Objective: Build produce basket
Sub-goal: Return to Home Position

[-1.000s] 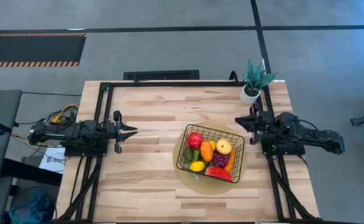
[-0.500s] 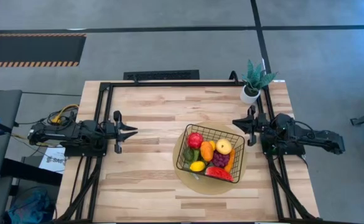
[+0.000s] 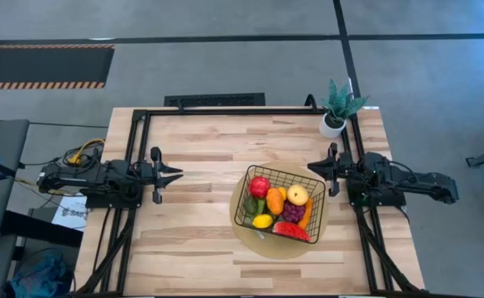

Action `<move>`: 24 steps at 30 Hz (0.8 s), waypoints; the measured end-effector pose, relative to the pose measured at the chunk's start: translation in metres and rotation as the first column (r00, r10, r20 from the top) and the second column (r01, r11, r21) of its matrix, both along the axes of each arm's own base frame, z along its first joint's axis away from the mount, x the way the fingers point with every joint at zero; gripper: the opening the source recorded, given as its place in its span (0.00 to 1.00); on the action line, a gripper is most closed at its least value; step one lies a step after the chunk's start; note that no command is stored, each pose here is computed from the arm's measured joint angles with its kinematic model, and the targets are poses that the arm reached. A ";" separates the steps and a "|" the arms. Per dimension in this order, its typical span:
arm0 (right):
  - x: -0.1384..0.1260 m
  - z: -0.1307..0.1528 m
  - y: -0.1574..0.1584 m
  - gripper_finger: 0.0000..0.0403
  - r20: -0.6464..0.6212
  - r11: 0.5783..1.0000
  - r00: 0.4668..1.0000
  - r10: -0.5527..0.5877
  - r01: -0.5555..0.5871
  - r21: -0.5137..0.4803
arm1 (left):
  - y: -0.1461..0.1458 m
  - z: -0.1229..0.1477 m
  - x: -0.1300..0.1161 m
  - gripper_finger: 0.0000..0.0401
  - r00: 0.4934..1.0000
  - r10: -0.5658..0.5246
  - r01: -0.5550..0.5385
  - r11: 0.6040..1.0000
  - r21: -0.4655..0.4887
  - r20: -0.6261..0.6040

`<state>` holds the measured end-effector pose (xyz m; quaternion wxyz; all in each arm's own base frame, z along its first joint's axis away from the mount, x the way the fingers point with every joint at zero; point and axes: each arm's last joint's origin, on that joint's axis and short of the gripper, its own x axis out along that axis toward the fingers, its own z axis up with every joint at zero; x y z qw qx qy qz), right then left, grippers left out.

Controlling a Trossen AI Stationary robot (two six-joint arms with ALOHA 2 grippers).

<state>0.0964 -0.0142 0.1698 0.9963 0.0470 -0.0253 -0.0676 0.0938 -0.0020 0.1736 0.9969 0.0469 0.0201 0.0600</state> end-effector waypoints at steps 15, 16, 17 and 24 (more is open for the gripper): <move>0.000 -0.001 0.000 0.13 -0.003 1.000 1.000 0.000 0.000 0.001 | 0.000 0.000 0.000 0.14 1.000 0.002 -0.002 1.000 -0.004 0.000; 0.000 -0.001 0.000 0.13 -0.003 1.000 1.000 -0.001 0.001 0.001 | 0.000 0.000 0.000 0.14 1.000 -0.004 0.004 1.000 -0.004 0.000; 0.000 -0.001 0.000 0.13 -0.003 1.000 1.000 -0.001 0.001 0.001 | -0.001 0.000 0.000 0.14 1.000 -0.019 0.019 1.000 -0.005 -0.001; 0.000 -0.001 0.000 0.13 -0.005 1.000 1.000 -0.001 0.001 0.001 | -0.003 -0.001 0.000 0.14 0.993 -0.114 0.115 0.993 0.024 -0.015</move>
